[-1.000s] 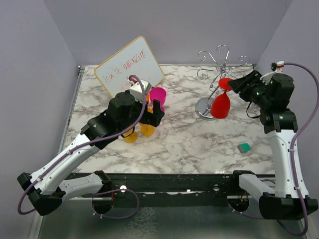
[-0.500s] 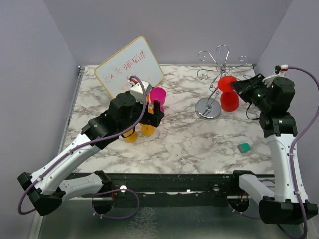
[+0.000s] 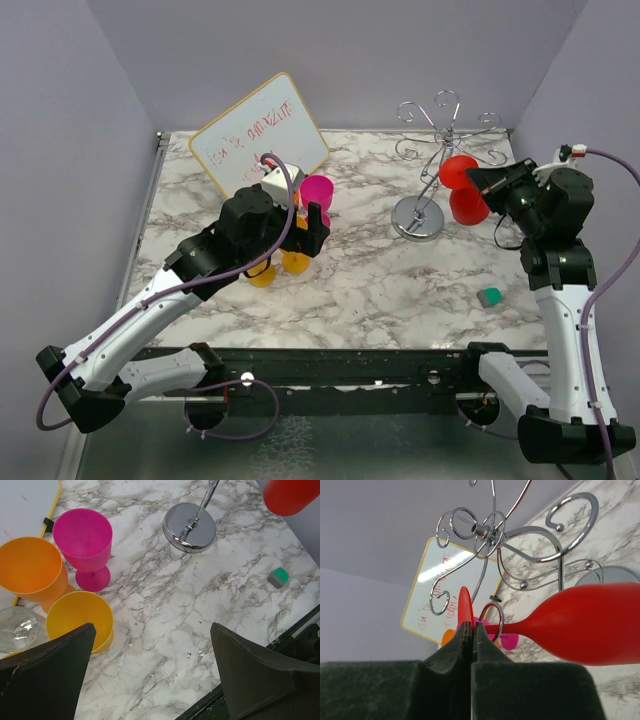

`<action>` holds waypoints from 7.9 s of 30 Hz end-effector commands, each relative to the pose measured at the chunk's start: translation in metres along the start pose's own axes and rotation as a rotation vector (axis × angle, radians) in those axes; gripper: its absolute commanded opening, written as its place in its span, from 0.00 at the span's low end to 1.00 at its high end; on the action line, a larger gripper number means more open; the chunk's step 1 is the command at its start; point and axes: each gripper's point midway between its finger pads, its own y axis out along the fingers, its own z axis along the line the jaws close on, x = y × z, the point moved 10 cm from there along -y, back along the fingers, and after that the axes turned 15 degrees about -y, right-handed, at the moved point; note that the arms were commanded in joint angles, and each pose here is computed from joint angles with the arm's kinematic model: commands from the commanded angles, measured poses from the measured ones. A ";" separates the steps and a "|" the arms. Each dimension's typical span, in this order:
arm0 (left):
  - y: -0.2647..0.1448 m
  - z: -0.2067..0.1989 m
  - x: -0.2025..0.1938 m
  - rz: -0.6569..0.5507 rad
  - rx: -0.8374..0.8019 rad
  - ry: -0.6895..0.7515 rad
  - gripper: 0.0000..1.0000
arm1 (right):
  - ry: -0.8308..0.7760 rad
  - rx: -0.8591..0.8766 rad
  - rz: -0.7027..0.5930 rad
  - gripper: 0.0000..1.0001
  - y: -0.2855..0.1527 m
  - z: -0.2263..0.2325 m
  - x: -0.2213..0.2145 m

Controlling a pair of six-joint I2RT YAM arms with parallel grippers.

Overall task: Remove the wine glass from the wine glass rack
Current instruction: Pick up the wine glass from the wine rack, then place the wine glass at the center of the board.

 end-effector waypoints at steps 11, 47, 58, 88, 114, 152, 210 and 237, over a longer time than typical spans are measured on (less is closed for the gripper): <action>-0.005 0.004 -0.001 -0.015 0.022 -0.017 0.99 | 0.216 0.134 -0.079 0.00 -0.017 0.004 -0.017; -0.008 0.005 -0.001 -0.021 0.027 -0.015 0.99 | 0.327 0.214 -0.157 0.00 0.024 0.004 -0.003; -0.007 0.005 -0.002 -0.016 0.028 -0.017 0.99 | 0.233 0.027 -0.267 0.01 0.013 -0.001 0.013; -0.009 -0.002 -0.004 0.058 -0.059 0.014 0.99 | -0.211 -0.018 -0.232 0.00 -0.085 0.010 0.006; -0.011 -0.058 0.008 0.130 -0.635 -0.053 0.99 | -0.356 0.932 0.383 0.01 -0.077 0.030 -0.062; 0.004 -0.045 -0.026 0.312 -0.672 -0.014 0.00 | -0.434 1.145 0.614 0.46 -0.051 0.060 -0.151; 0.019 -0.005 0.025 0.479 -0.854 0.061 0.71 | -1.475 1.487 -0.149 0.01 -0.064 0.040 -0.226; 0.021 0.007 0.031 0.328 -0.556 0.119 0.00 | -1.334 1.130 0.009 0.76 -0.072 0.026 -0.200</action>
